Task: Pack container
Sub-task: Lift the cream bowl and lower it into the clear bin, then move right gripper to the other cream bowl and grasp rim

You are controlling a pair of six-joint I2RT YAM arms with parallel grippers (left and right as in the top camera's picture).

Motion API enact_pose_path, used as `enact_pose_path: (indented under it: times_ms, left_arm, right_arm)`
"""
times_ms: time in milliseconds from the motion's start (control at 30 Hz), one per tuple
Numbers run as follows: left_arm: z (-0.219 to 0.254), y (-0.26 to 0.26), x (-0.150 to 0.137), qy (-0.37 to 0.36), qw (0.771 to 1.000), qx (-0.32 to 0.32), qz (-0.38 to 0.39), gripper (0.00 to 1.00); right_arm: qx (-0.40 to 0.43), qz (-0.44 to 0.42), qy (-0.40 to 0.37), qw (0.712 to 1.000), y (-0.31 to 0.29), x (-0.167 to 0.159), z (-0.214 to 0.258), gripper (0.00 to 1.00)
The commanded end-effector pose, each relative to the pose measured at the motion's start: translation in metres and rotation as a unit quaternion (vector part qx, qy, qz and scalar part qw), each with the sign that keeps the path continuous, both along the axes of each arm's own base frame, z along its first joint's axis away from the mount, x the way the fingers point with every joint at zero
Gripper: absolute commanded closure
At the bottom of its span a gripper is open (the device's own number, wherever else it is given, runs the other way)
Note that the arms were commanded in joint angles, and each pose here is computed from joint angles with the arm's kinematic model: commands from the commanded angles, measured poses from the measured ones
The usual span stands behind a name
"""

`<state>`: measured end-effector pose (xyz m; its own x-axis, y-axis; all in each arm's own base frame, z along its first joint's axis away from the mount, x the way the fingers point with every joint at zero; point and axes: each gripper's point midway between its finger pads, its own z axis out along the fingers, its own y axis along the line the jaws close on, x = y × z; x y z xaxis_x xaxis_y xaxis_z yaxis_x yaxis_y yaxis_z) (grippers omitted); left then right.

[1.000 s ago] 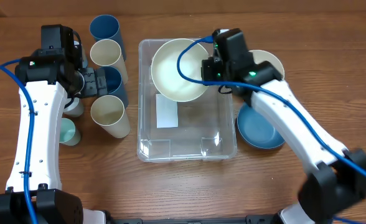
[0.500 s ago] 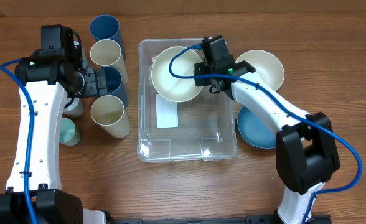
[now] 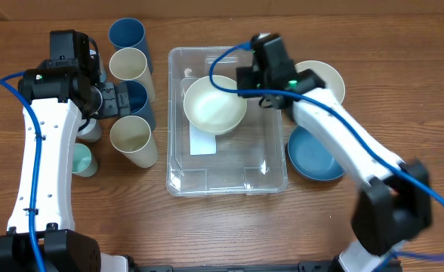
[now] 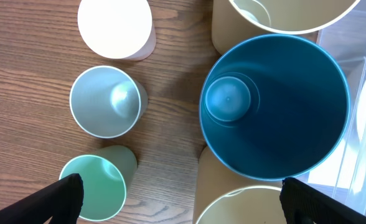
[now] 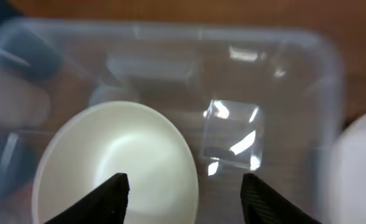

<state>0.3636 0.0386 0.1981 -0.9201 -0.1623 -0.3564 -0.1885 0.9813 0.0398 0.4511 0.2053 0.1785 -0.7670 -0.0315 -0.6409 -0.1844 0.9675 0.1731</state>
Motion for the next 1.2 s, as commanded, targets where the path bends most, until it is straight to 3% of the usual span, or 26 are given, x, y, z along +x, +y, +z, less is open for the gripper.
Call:
enact_pose_path:
  times_ms: [0, 167, 433, 633, 900, 1000, 1033, 1067, 1167]
  left_arm:
    - [0.005, 0.003, 0.005, -0.008, 1.0, 0.006, -0.005, 0.0]
    - [0.005, 0.003, 0.005, -0.008, 1.0, 0.006, -0.005, 0.0]
    - [0.005, 0.003, 0.005, -0.008, 1.0, 0.006, -0.005, 0.0]
    - [0.005, 0.003, 0.005, -0.008, 1.0, 0.006, -0.005, 0.0]
    - [0.005, 0.003, 0.005, -0.008, 1.0, 0.006, -0.005, 0.0]
    - [0.005, 0.003, 0.005, -0.008, 1.0, 0.006, -0.005, 0.0]
    - [0.005, 0.003, 0.005, -0.008, 1.0, 0.006, -0.005, 0.0]
    - [0.005, 0.003, 0.005, -0.008, 1.0, 0.006, -0.006, 0.0]
    - [0.005, 0.003, 0.005, -0.008, 1.0, 0.006, -0.005, 0.0]
  right_arm:
    - [-0.015, -0.076, -0.105, 0.991, -0.052, -0.009, 0.104, 0.37]
    - [-0.039, -0.168, -0.073, 0.982, -0.129, -0.021, 0.106, 0.39]
    - [0.006, -0.262, 0.08, 0.962, -0.224, -0.025, 0.021, 0.39]
    - [0.045, -0.286, 0.164, 0.943, -0.256, -0.014, -0.05, 0.41]
    - [0.081, -0.262, 0.229, 0.934, -0.242, 0.005, -0.135, 0.46]
    - [0.082, -0.26, 0.232, 0.934, -0.241, 0.01, -0.149, 0.58]
    - [0.083, -0.262, 0.228, 0.934, -0.242, 0.012, -0.15, 0.71]
    - [0.083, -0.262, 0.225, 0.935, -0.243, 0.014, -0.149, 0.77]
    - [0.082, -0.268, 0.216, 0.935, -0.249, 0.017, -0.147, 0.86]
